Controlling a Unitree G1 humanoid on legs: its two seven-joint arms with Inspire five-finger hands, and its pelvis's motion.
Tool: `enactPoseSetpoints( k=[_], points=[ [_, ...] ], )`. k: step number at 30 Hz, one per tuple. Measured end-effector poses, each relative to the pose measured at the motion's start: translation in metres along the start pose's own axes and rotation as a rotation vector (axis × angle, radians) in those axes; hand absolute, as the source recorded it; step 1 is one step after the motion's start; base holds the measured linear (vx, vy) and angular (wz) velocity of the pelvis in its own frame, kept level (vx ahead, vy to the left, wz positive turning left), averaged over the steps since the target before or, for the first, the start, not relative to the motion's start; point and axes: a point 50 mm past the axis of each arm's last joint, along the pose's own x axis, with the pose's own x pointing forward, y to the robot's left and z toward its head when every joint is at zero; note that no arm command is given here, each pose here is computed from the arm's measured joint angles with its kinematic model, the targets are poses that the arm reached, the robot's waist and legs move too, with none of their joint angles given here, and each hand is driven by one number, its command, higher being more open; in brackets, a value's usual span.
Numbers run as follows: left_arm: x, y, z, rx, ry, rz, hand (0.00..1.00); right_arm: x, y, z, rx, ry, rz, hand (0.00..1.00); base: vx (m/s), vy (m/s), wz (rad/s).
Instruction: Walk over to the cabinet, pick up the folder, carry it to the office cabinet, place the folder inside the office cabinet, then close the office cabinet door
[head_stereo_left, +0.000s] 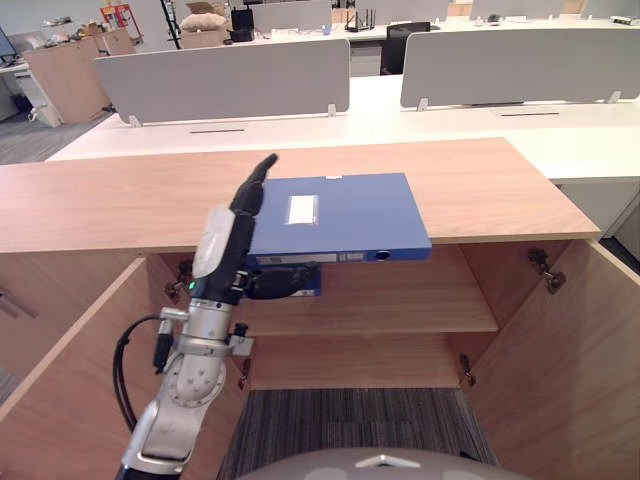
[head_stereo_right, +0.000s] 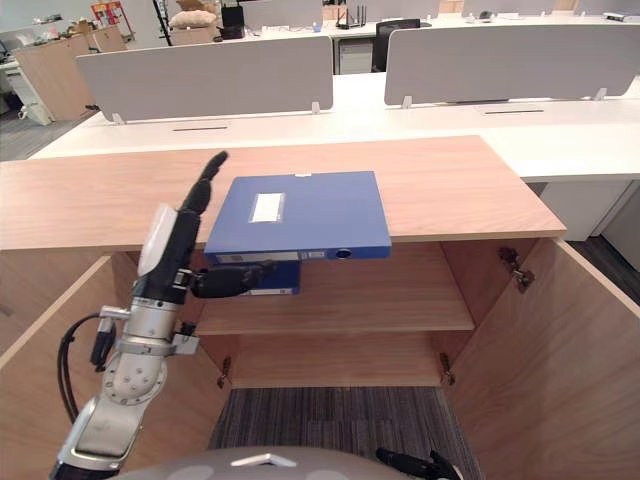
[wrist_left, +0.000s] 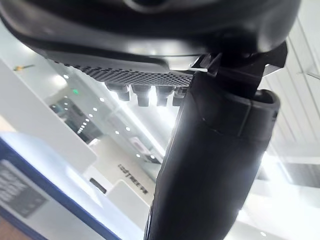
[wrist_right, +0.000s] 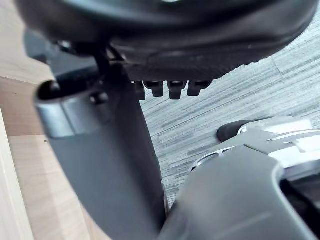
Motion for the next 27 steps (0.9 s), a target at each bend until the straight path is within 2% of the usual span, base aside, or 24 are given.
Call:
enactPoseSetpoints(
  k=[7, 14, 21, 25, 26, 27],
  points=[
    [0.000, -0.021, 0.015, 0.039, -0.094, -0.114, 1.00, 0.000, -0.003, -0.002, -0.003, 0.007, -0.007, 1.00, 0.00, -0.034, -0.08],
    [0.001, -0.041, -0.002, 0.218, -0.106, -0.263, 1.00, 0.000, -0.002, -0.001, -0.003, 0.004, -0.008, 1.00, 0.00, -0.004, 0.00],
    [-0.003, -0.045, -0.016, 0.380, -0.073, -0.289, 1.00, 0.000, -0.002, -0.001, -0.002, 0.004, -0.010, 1.00, 0.00, 0.000, 0.00],
    [0.004, -0.049, -0.018, 0.440, -0.091, -0.273, 1.00, 0.000, -0.001, 0.000, -0.001, 0.003, -0.008, 1.00, 0.00, -0.001, -0.01],
    [0.005, -0.049, -0.018, 0.452, -0.093, -0.273, 0.00, 0.000, -0.001, 0.000, -0.001, 0.002, -0.008, 1.00, 0.00, -0.005, -0.05],
    [0.006, -0.049, -0.018, 0.463, -0.094, -0.267, 0.00, 0.000, -0.001, 0.000, -0.001, 0.002, -0.007, 1.00, 0.00, -0.006, -0.03]
  ],
)
